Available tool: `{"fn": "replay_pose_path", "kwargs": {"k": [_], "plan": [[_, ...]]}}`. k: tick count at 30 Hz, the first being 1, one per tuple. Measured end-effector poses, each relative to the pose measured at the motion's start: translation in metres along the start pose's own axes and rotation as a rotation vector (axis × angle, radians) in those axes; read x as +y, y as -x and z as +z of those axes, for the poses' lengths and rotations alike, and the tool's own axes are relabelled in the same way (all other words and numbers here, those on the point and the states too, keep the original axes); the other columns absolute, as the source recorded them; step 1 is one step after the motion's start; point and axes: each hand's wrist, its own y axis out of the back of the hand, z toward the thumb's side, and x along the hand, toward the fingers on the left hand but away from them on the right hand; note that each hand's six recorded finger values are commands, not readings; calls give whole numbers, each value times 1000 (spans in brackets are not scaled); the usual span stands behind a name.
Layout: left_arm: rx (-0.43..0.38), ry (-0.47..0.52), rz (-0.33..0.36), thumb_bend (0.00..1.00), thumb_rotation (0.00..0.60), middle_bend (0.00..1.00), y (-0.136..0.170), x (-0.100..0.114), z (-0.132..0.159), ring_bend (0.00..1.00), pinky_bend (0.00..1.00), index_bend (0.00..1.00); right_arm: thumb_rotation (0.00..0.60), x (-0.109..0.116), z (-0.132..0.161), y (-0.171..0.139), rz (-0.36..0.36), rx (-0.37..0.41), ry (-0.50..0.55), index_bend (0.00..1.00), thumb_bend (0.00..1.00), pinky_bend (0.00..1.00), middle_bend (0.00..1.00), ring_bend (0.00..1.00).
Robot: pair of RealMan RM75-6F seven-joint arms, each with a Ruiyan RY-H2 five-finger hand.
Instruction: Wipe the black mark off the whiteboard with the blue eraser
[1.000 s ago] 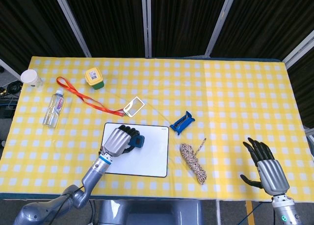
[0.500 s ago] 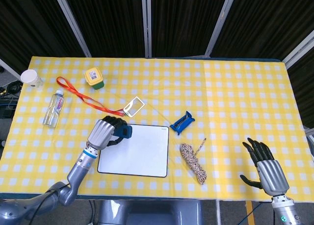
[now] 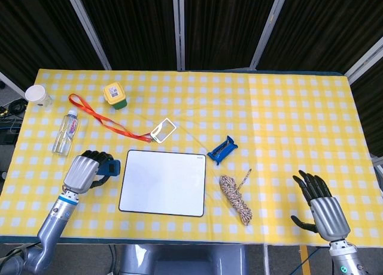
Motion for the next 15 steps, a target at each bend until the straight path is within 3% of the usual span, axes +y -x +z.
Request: {"fn": "replay_pose_path", "kwargs": {"k": [5, 10, 15], "plan": [[47, 19, -74, 576, 600, 345, 21, -18, -14, 371, 325, 533, 600, -2, 0, 0, 4, -2, -7, 14, 71, 0, 0, 0], [60, 26, -97, 519, 600, 228, 29, -26, -14, 275, 219, 422, 600, -3, -1, 0, 7, -5, -8, 14, 71, 0, 0, 0], [69, 4, -129, 431, 600, 5, 34, -33, -16, 68, 83, 188, 600, -9, 0, 0, 25, -1, -18, 14, 71, 0, 0, 0]]}}
